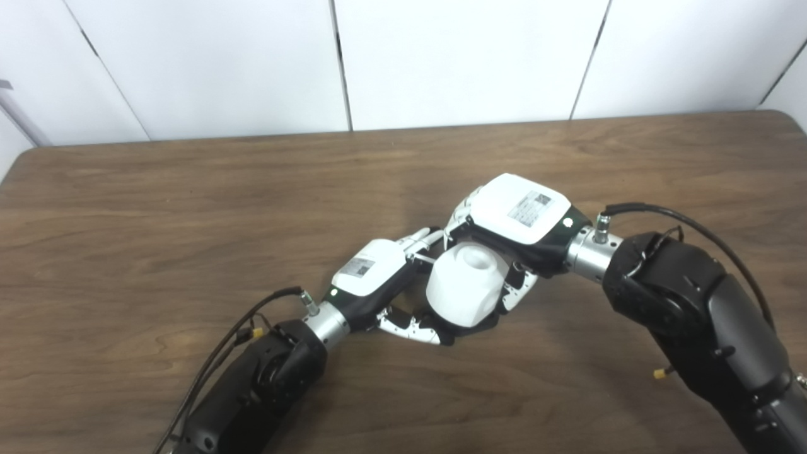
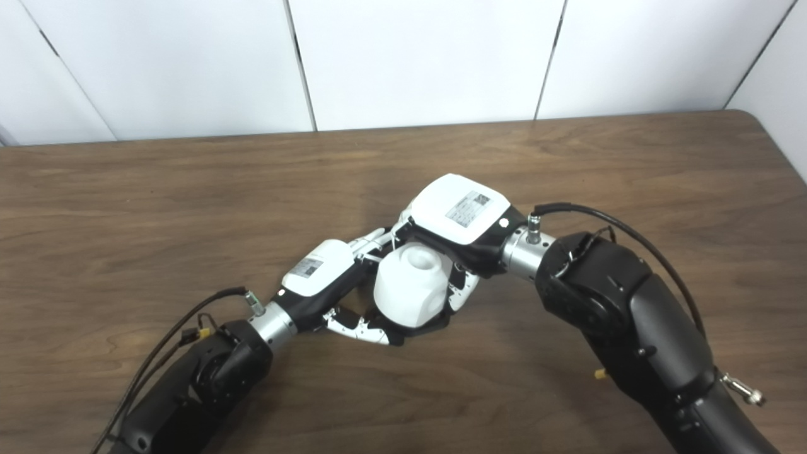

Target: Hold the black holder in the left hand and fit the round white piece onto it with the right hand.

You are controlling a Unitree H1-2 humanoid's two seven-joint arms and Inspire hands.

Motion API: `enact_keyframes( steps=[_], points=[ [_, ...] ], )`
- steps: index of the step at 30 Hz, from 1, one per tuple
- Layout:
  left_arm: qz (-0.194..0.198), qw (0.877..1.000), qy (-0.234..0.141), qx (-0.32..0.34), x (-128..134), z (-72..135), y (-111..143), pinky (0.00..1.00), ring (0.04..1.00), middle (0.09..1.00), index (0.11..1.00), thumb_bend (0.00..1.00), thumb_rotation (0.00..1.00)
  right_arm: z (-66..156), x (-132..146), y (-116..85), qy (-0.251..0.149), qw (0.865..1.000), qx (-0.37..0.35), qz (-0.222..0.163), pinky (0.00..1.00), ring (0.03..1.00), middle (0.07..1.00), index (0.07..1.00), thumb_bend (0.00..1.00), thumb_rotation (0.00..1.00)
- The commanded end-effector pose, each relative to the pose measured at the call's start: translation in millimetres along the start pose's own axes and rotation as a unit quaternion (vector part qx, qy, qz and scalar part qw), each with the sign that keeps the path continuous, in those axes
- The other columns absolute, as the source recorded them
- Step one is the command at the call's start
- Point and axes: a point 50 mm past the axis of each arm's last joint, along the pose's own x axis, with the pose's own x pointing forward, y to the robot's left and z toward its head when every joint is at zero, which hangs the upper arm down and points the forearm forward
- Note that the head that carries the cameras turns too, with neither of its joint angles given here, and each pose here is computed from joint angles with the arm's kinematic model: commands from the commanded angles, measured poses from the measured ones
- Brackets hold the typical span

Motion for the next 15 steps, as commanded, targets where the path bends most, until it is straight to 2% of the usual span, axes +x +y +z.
enact_keyframes(
  steps=[1,15],
  points=[
    [-0.089,0.994,0.058,0.001,-17.7,-14.1,-31.3,0.92,0.996,0.985,0.489,0.52,0.07,-4.8,-4.5,-1.5,-0.001,1.0,-0.018,0.008,0.79,0.765,0.698,0.48,0.53,0.14],
    [-0.089,0.994,0.057,0.001,-16.1,-14.2,-32.9,0.92,0.991,0.982,0.488,0.52,0.07,-1.3,-4.9,-2.4,-0.006,1.0,-0.024,0.01,0.8,0.756,0.696,0.482,0.53,0.14]
  ],
)
